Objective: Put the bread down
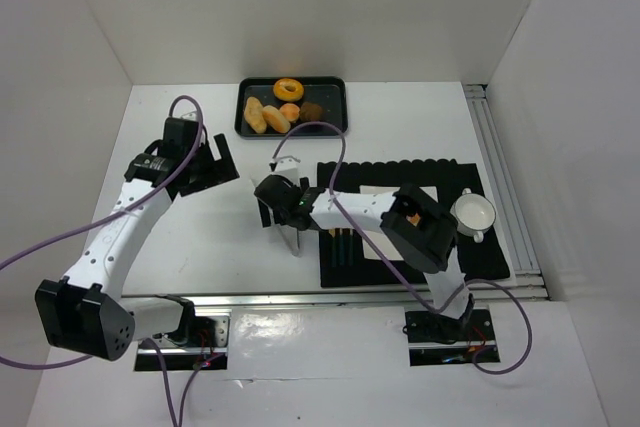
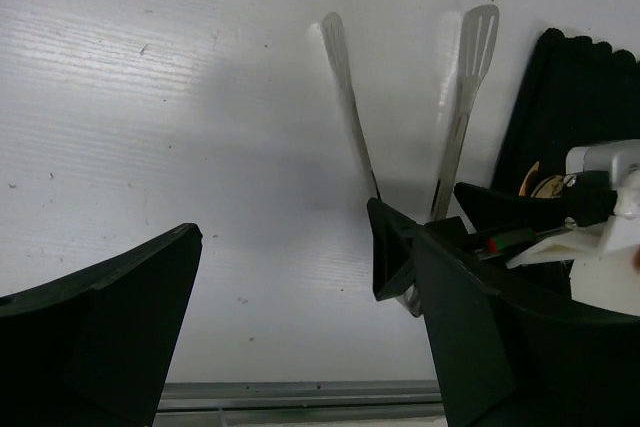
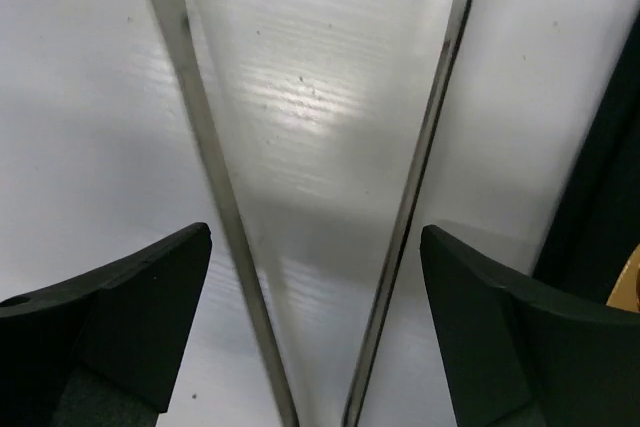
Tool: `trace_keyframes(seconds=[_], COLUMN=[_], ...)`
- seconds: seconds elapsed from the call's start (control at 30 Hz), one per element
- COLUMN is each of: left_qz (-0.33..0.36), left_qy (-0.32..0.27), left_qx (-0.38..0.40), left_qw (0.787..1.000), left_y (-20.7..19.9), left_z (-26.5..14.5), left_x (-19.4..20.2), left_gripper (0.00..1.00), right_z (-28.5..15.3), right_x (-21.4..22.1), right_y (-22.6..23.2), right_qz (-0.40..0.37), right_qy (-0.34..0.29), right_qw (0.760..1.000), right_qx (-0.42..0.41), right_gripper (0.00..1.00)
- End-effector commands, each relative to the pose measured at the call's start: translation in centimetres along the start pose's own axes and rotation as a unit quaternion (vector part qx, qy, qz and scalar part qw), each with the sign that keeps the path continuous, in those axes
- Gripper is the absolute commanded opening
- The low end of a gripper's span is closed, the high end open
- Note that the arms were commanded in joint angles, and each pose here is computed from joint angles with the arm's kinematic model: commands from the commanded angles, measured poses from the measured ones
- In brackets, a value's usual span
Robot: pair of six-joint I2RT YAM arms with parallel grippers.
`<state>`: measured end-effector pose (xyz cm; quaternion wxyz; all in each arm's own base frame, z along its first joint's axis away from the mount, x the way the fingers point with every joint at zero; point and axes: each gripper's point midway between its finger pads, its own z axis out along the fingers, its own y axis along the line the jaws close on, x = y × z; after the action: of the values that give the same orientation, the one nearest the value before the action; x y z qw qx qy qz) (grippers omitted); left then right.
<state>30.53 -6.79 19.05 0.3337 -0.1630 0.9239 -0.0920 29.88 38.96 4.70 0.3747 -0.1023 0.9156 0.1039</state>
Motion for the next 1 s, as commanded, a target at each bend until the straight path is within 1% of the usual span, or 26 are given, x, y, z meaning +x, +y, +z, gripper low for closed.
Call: trace_keyframes(seconds=[0.0,0.03,0.07,0.13,0.17,0.2,0.23,0.27,0.3,0.33,0.37,0.4,0.43,0.47,0.5,0.53,0.57,0.6,0.63,0.7,0.77,0.8,0.97], left_qz=[-0.024,-0.024,-0.028,-0.028,-0.028,-0.028,-0.027,-0.027,-0.028,-0.028,-0.024,-0.022,-0.023,-0.040,-0.029,-0.052,-0.055,-0.048,-0.048,-0.058,-0.063,-0.055,-0.049], left_qy=[-0.017,-0.009,-0.011,0.010,0.014,0.014,0.023,0.030,0.032,0.039,0.049,0.059,0.067,0.082,0.102,0.107,0.116,0.125,0.141,0.153,0.164,0.163,0.167], left_qx=[0.014,0.009,0.006,0.000,-0.003,-0.003,-0.002,-0.001,0.009,0.011,0.017,0.021,0.015,0.006,0.006,-0.013,-0.021,-0.014,-0.031,-0.047,-0.064,-0.054,-0.064], left_qw=[0.999,1.000,1.000,1.000,1.000,1.000,0.999,0.999,0.999,0.999,0.998,0.998,0.997,0.996,0.994,0.993,0.991,0.991,0.988,0.985,0.982,0.984,0.983], left_y=[-0.1,0.1,0.3,0.4,0.4,0.4,0.4,0.3,0.0,-0.1,-1.0,-1.8,-2.3,-2.6,-3.8,-4.0,-4.3,-5.4,-5.3,-6.0,-6.1,-6.9,-7.8], left_z=[-1.2,-0.7,-0.3,0.8,1.1,1.1,1.5,2.1,2.3,2.7,2.9,3.5,4.1,4.6,5.3,5.8,6.2,6.4,7.3,7.9,9.0,9.3,10.5], left_x=[-1.1,-0.7,-1.1,-0.5,-0.3,-0.3,-0.1,0.3,0.3,0.6,1.3,2.0,2.9,4.1,6.0,7.0,8.1,9.4,10.7,12.5,13.7,14.2,15.5], left_gripper=[1.00,1.00,1.00,1.00,1.00,1.00,1.00,1.00,1.00,1.00,0.99,0.99,0.97,0.97,0.97,1.00,1.00,1.00,1.00,1.00,1.00,1.00,1.00], right_z=[-1.2,-2.1,-3.2,-4.4,-5.9,-6.6,-6.8,-8.2,-8.8,-8.8,-9.3,-10.9,-10.9,-11.4,-12.8,-12.6,-13.0,-13.3,-14.3,-14.4,-15.0,-15.0,-14.9], right_x=[-6.5,-7.4,-9.4,-10.4,-12.7,-13.2,-12.4,-14.0,-14.0,-12.5,-12.3,-13.2,-11.3,-10.7,-11.2,-9.5,-9.1,-8.7,-8.7,-7.4,-6.8,-6.6,-5.7], right_y=[2.3,2.5,1.5,-0.7,-2.6,-4.0,-6.1,-8.9,-10.6,-12.8,-14.4,-17.0,-19.0,-20.2,-21.9,-22.9,-23.6,-24.0,-24.7,-25.7,-26.4,-26.8,-26.4], right_qz=[0.035,0.036,0.049,0.049,0.067,0.073,0.075,0.095,0.110,0.109,0.121,0.145,0.151,0.160,0.183,0.188,0.197,0.204,0.218,0.225,0.233,0.236,0.231], right_qy=[-0.062,-0.063,-0.078,-0.080,-0.102,-0.106,-0.095,-0.110,-0.110,-0.092,-0.092,-0.109,-0.094,-0.092,-0.107,-0.097,-0.098,-0.100,-0.106,-0.099,-0.089,-0.086,-0.073], right_qw=[0.997,0.997,0.995,0.996,0.992,0.991,0.991,0.987,0.984,0.984,0.981,0.975,0.973,0.971,0.966,0.965,0.964,0.963,0.961,0.959,0.957,0.956,0.960], right_qx=[-0.029,-0.030,-0.024,0.000,0.014,0.029,0.053,0.072,0.084,0.107,0.118,0.130,0.150,0.155,0.150,0.153,0.150,0.143,0.133,0.141,0.149,0.155,0.142], right_gripper=[0.94,0.98,1.00,1.00,1.00,1.00,1.00,1.00,1.00,1.00,1.00,1.00,1.00,1.00,1.00,1.00,1.00,1.00,1.00,1.00,1.00,1.00,1.00])
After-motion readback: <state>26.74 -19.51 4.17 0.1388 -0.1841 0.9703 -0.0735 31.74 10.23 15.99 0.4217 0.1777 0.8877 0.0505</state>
